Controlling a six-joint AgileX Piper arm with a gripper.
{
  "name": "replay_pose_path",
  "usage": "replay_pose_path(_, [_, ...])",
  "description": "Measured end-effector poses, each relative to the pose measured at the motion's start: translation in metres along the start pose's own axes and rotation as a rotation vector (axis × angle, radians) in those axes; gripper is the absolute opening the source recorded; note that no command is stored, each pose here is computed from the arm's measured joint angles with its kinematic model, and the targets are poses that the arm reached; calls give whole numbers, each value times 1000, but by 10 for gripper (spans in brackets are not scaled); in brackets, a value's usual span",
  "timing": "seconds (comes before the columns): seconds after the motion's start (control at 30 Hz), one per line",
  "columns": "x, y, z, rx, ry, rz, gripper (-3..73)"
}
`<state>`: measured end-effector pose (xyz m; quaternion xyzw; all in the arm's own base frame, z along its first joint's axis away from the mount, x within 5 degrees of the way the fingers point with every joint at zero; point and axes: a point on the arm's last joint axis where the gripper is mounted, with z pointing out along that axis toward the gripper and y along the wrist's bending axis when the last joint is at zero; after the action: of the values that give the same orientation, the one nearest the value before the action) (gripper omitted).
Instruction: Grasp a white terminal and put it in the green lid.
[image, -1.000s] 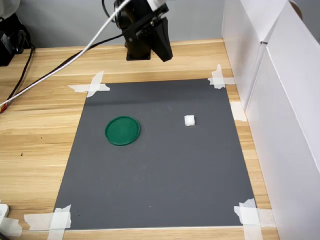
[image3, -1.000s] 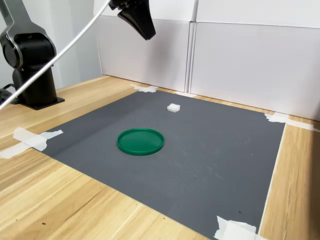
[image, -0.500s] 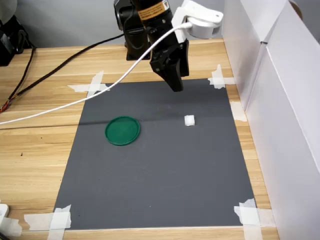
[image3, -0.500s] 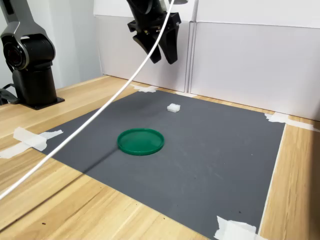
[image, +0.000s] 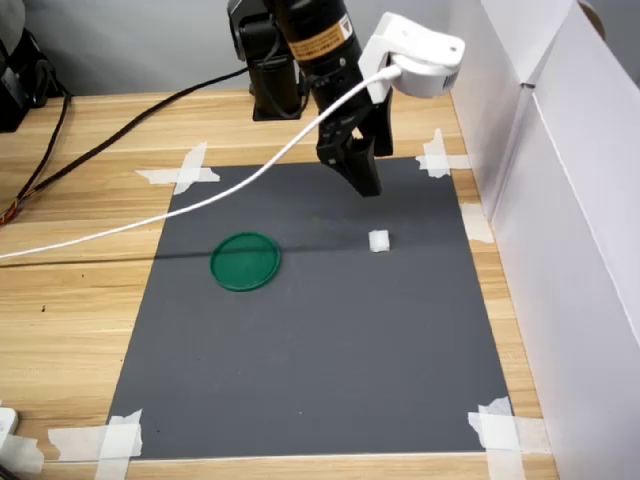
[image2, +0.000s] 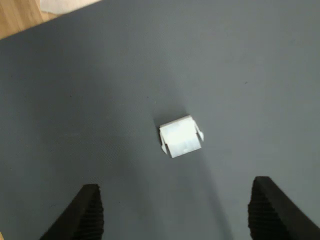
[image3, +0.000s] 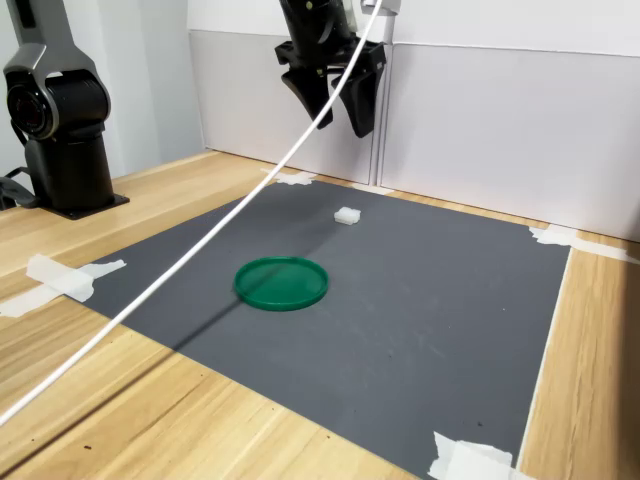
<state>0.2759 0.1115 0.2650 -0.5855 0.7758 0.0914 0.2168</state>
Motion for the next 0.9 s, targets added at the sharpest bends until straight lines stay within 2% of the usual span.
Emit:
replay_pose_path(0.27, [4, -8, 23, -31, 31, 22, 714])
replay_pose_path(0.4, [2, -6, 33, -18, 64, 2, 705])
replay_pose_path(0.9, [-8, 1, 58, 23, 145, 75, 683])
